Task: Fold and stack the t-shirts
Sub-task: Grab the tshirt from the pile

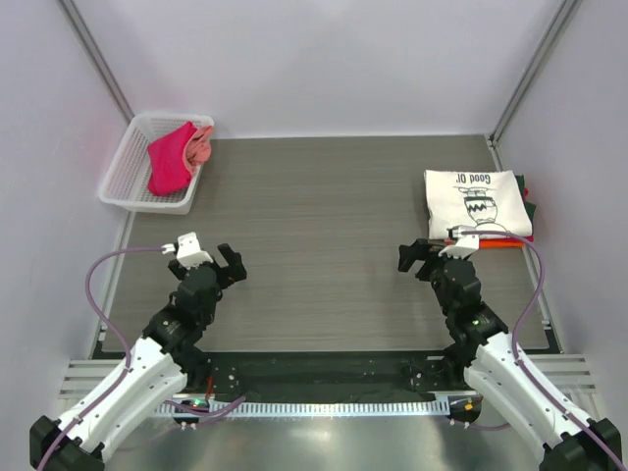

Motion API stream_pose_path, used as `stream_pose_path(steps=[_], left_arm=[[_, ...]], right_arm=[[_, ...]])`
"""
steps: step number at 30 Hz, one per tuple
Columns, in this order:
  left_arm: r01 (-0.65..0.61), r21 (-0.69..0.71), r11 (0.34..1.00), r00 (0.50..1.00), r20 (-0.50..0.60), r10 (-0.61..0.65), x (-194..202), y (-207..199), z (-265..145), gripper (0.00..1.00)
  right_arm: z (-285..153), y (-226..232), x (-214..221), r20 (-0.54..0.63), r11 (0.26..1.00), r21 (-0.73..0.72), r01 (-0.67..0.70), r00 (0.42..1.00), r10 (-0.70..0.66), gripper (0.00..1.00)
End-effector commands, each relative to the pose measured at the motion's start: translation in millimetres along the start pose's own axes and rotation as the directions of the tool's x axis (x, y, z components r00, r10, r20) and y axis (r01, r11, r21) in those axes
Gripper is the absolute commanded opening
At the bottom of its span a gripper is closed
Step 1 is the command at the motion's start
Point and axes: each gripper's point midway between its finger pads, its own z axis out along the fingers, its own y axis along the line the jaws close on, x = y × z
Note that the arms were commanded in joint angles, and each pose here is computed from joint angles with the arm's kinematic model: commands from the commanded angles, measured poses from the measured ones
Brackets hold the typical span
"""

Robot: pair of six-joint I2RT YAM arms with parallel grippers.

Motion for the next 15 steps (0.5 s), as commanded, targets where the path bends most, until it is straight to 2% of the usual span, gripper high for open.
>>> stream_pose_path(steps=[1,7,9,13,15], left_arm=[[0.032,-0.019,0.999,0.998,0.051,-0.031,-16.5,0.7,-0.8,1.00],[0.047,-0.051,0.998,0.997,0.065,-0.044,-20.8,3.2,1.5,1.00],[0.037,-0.135,0.990,0.998,0.058,-0.029,-20.4,12.0,6.8,1.00],[0.042,-0.243,0.969,0.999,0.015,-0.040,-41.8,3.1,15.4,1.00],[0.121,-0.278,0.953,0.992,0.016,-0.121,-51.0,-2.7,22.1,1.00]], right_arm=[[-0.8,-2.0,-17.0,0.064,0.999,0.029,-0.040,0.997,0.038,1.00],[1.0,-6.2,-14.8,0.059,0.998,0.053,-0.039,0.998,0.036,1.00],[2.7,-5.0,-13.2,0.048,0.998,0.052,-0.033,0.998,0.031,1.00],[5.2,5.7,-7.6,0.021,1.000,-0.009,-0.009,1.000,0.009,1.00],[4.9,6.4,-8.1,0.026,1.000,-0.017,-0.008,1.000,0.008,1.00]])
